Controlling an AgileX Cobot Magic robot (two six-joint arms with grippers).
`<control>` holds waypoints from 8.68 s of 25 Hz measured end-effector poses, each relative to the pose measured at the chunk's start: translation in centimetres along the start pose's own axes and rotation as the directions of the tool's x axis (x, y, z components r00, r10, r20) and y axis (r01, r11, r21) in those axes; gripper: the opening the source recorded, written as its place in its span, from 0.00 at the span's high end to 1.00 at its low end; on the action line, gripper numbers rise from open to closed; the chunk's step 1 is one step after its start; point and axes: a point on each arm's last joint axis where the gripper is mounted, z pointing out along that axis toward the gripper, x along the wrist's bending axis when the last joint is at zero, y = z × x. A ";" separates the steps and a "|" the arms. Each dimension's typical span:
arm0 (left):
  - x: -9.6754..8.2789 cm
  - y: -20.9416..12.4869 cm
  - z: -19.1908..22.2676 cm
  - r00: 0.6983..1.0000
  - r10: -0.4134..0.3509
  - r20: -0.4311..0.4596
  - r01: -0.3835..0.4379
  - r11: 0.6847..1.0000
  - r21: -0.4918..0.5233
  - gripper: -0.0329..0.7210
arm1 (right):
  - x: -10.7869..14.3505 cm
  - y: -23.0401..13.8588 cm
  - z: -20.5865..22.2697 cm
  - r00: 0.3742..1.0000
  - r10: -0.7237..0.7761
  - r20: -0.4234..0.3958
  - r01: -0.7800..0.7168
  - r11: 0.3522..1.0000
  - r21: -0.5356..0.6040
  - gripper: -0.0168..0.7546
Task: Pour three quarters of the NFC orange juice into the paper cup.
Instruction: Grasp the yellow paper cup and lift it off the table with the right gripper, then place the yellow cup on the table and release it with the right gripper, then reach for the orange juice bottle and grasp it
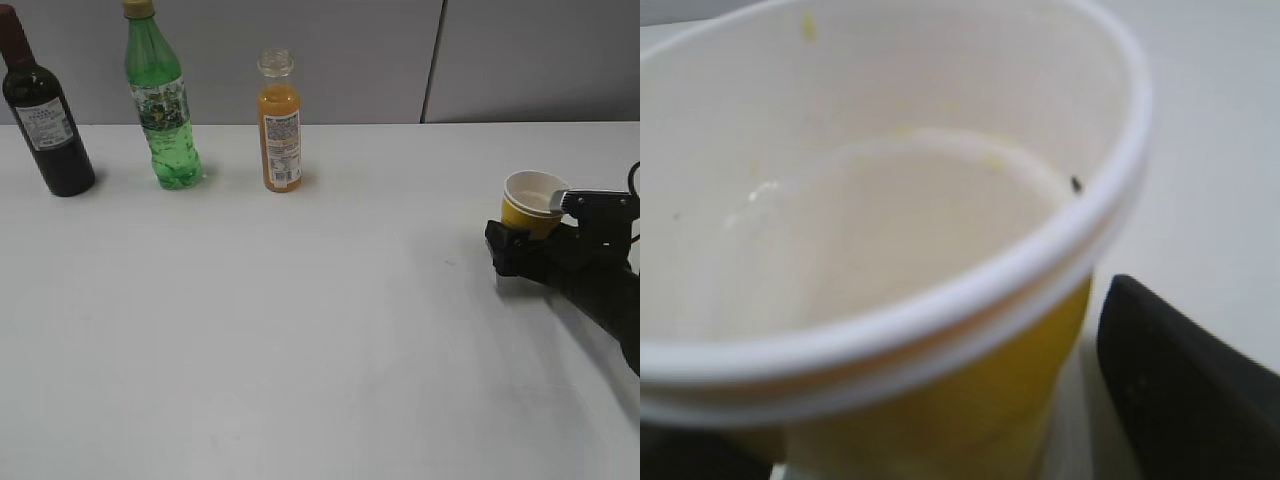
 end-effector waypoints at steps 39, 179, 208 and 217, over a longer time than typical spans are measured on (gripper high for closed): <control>0.0 0.0 0.0 1.000 0.000 0.000 0.000 1.000 0.000 0.17 | 0.1 -0.7 0.8 0.997 -0.063 -0.038 0.062 0.998 -0.019 0.40; 0.0 0.0 0.0 1.000 0.000 0.000 0.000 1.000 0.000 0.17 | 4.1 27.9 6.9 0.950 -0.184 0.253 0.063 0.905 0.420 0.21; 0.0 0.0 0.0 1.000 0.000 0.000 0.000 1.000 0.000 0.17 | 4.3 20.4 -15.1 0.984 -0.158 0.081 0.012 0.516 0.857 0.21; 0.0 0.0 0.0 1.000 0.000 0.000 0.000 1.000 0.000 0.17 | 4.5 15.0 -24.0 0.986 -0.146 0.081 0.025 0.610 0.792 0.21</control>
